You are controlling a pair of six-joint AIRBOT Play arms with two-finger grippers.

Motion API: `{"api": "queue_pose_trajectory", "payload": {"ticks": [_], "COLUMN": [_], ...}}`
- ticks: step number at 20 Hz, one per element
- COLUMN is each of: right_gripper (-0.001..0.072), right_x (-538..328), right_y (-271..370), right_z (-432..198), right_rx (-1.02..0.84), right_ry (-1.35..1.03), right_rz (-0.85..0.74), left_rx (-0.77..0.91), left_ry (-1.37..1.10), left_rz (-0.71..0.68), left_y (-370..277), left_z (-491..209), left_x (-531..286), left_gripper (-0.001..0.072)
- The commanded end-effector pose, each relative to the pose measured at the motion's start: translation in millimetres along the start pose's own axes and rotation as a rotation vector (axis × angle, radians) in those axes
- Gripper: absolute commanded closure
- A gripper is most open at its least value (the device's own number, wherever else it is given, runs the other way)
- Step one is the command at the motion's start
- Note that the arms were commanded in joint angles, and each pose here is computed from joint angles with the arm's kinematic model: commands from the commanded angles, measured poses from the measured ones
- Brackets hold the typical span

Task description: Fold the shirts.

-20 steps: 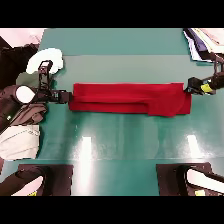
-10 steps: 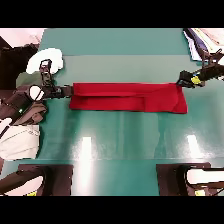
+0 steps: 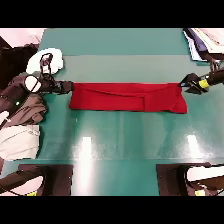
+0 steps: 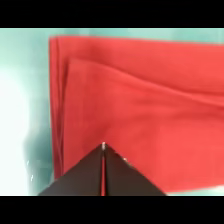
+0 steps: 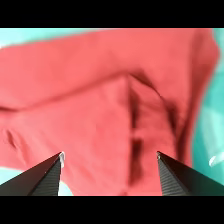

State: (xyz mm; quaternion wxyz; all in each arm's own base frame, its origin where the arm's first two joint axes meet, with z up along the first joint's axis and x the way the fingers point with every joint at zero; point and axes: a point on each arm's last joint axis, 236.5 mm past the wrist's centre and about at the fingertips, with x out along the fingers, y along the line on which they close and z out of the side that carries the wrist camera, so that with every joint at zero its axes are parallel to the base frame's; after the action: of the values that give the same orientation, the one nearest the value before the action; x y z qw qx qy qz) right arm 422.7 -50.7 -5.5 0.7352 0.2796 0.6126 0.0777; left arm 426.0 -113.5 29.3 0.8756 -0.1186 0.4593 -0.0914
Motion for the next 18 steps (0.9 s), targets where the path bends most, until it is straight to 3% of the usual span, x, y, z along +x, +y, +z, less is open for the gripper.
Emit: {"api": "queue_pose_trajectory", "payload": {"ticks": [1,7,11,15,16,18], "right_gripper": [0.0042,0.0046,0.0046,0.0065,0.0113,0.0457], "right_x": [1.4,35.6,53.4,66.5,68.7,69.5], "right_y": [-25.5,-51.1,-25.7,-9.8,-7.6,-7.3], "right_z": [-13.1,-7.9,-4.6,-8.4,-7.1,-5.0], "right_rx": [0.078,0.095,0.075,0.008,-0.001,-0.003], "right_ry": [0.079,0.102,0.116,0.139,0.135,0.126], "right_rz": [0.107,0.156,0.298,0.302,0.298,0.296], "left_rx": [0.004,0.015,0.005,0.003,0.001,0.0], "left_ry": [0.097,0.208,0.215,0.216,0.221,0.229], "left_rz": [-0.031,-0.038,-0.05,-0.052,-0.054,-0.056], "left_y": [-8.8,-10.3,-13.2,-13.7,-14.3,-14.6], "left_z": [-18.7,-44.7,-46.3,-46.5,-47.5,-49.5], "left_x": [-4.9,-8.9,-9.4,-9.5,-9.7,-10.2], "left_gripper": [0.0685,0.0686,0.0686,0.0686,0.0686,0.0686]}}
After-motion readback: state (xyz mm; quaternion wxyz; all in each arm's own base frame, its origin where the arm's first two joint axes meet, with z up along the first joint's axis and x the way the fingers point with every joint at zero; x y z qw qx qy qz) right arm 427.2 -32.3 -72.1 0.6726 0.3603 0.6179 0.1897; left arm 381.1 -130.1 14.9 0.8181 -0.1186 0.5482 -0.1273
